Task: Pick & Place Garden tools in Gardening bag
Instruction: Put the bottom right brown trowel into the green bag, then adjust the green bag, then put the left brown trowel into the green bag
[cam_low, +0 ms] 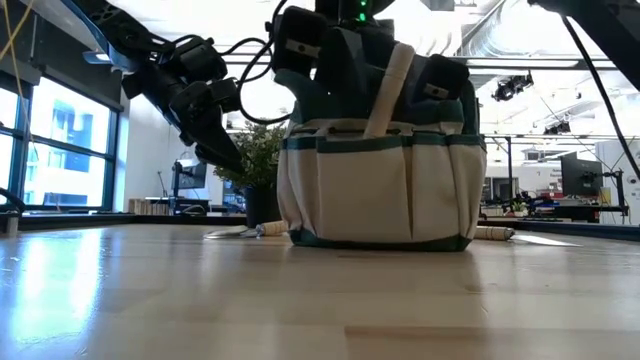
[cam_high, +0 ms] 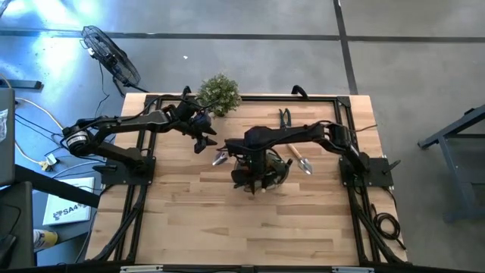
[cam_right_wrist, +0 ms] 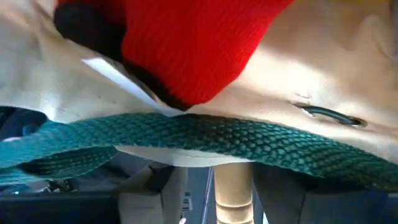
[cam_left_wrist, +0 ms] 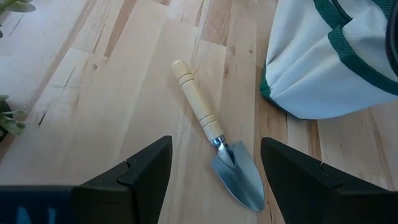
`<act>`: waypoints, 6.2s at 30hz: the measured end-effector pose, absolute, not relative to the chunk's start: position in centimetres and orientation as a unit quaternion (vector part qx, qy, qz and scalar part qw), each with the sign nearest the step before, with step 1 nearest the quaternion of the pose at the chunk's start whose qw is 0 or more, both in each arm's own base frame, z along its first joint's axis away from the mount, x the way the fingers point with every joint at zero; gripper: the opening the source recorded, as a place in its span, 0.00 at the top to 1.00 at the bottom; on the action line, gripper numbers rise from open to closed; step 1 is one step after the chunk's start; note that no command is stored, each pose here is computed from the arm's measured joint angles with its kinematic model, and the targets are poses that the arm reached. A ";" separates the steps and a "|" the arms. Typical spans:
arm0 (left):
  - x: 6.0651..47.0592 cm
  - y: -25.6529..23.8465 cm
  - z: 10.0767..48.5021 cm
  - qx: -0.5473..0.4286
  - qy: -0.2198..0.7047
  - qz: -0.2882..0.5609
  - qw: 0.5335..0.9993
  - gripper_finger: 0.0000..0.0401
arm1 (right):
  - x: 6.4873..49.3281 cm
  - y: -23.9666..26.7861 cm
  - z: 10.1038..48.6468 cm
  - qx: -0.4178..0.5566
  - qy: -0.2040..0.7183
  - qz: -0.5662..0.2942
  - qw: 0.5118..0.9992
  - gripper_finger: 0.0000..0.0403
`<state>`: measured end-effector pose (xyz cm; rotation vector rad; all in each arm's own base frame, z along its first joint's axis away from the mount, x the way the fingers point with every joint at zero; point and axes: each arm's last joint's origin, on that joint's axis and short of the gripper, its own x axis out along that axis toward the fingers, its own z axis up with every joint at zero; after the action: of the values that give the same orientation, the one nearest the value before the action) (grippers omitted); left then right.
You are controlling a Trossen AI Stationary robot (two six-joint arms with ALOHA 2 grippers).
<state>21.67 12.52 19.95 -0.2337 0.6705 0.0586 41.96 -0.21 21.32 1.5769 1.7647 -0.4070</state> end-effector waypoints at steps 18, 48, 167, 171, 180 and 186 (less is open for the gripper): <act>21.7 12.5 19.9 -0.115 0.329 0.029 0.937 0.40 | 41.1 -0.8 23.3 0.636 0.669 -0.180 0.339 0.59; 21.9 12.5 20.2 -0.124 0.310 0.007 0.943 0.40 | 31.9 13.8 34.5 0.382 0.431 -0.350 0.739 0.59; 33.6 -3.9 20.9 0.061 0.101 -0.235 0.965 0.40 | 33.8 24.0 29.4 -0.084 0.094 -0.400 0.908 0.59; 34.2 -4.0 21.9 0.112 0.098 -0.241 0.959 0.40 | 33.7 24.0 29.4 -0.089 0.096 -0.400 0.907 0.59; 35.7 -3.2 24.1 0.218 0.195 -0.117 0.949 0.40 | 33.7 24.0 29.4 -0.121 0.107 -0.398 0.903 0.59; 35.8 -2.6 25.3 0.259 0.274 -0.030 0.926 0.40 | 31.8 24.7 31.6 -0.112 0.074 -0.391 0.911 0.60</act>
<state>35.83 -2.60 25.33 0.5306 0.5610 -0.0617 31.83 24.75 31.58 -0.2300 0.1532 -0.8052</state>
